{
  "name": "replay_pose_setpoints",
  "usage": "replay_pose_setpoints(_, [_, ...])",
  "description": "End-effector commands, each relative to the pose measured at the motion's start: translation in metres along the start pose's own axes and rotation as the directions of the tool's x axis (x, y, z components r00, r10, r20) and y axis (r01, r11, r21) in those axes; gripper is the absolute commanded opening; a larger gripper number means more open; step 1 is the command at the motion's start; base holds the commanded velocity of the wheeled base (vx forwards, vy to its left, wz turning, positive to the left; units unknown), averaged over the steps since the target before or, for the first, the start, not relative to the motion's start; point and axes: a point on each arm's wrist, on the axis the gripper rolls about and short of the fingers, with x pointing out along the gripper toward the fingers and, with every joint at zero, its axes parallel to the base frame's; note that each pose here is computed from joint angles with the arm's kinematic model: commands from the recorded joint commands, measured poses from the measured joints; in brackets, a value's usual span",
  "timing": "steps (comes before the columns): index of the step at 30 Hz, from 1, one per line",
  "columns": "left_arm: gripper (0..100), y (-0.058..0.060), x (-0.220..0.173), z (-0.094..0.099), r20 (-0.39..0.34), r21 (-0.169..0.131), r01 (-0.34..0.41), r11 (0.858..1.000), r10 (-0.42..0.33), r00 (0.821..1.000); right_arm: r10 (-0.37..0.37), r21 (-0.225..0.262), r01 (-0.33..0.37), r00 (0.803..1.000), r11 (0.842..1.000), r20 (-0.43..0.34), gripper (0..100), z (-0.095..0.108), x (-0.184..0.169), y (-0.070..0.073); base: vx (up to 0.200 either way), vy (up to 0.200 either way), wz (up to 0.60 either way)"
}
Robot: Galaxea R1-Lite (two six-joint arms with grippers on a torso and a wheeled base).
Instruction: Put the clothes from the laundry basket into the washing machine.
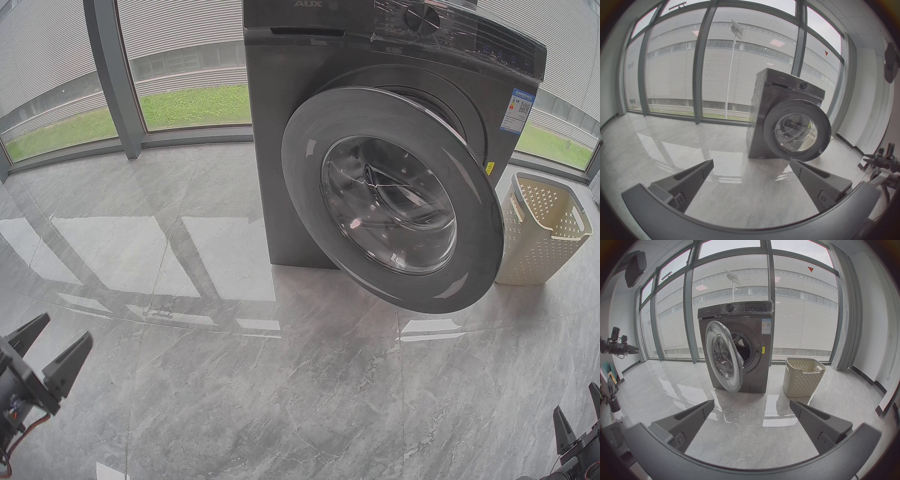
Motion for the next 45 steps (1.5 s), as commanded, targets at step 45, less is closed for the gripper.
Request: replay_pose_setpoints(45, [100, 0.009, -0.087, -0.110, 0.069, 0.090, -0.243, 0.966, 0.238, 0.969, 0.292, 0.153, -0.256, 0.909, 0.955, -0.298, 100, 0.081, 0.149, 0.026, 0.000, -0.076, 0.00])
